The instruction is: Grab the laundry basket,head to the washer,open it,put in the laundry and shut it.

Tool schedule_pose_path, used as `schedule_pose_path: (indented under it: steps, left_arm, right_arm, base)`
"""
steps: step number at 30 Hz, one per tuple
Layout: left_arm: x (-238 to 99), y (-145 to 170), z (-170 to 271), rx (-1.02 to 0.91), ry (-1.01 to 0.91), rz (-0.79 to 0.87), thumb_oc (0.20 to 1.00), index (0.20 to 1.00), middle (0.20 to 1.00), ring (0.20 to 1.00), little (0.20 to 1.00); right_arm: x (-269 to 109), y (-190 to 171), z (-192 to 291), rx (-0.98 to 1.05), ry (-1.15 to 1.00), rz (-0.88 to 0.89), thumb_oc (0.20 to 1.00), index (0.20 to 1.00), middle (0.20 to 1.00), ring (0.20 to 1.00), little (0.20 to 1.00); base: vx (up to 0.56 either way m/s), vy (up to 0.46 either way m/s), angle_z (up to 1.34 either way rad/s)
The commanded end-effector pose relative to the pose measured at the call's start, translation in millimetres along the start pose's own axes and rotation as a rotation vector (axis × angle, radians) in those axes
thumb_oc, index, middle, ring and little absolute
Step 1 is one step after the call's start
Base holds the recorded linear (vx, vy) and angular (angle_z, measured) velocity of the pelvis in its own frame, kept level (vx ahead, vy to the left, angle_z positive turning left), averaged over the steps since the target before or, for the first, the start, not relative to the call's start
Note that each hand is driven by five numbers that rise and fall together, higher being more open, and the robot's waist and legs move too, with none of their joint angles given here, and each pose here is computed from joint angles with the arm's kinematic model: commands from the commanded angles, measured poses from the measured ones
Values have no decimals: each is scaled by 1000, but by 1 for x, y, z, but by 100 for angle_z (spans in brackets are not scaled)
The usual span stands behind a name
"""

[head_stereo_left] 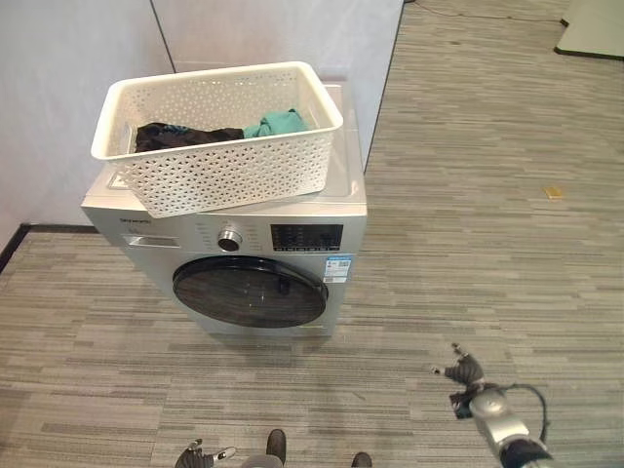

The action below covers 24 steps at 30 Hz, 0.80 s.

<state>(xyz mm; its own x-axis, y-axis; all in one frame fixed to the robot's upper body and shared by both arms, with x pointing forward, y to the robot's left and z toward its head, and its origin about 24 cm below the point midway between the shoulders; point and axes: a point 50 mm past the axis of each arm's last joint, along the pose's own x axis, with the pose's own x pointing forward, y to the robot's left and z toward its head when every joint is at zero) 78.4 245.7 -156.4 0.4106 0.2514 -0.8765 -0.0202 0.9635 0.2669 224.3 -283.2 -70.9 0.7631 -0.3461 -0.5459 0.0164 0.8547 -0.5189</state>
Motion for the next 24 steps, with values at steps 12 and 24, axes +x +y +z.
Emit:
schedule_pose_path:
  steps: [12, 24]
  left_arm:
    - [5, -21, 53, 159, -193, -115, 1000, 1000, 1000, 1000, 1000]
    - [5, -24, 60, 183, -205, -111, 1000, 1000, 1000, 1000, 1000]
  right_arm:
    - [35, -64, 153, -55, -224, -130, 1000, 1000, 1000, 1000, 1000]
    - [28, -13, 204, 4, -332, -8, 1000, 1000, 1000, 1000, 1000]
  base:
    - [-77, 25, 25]
    - [7, 7, 10]
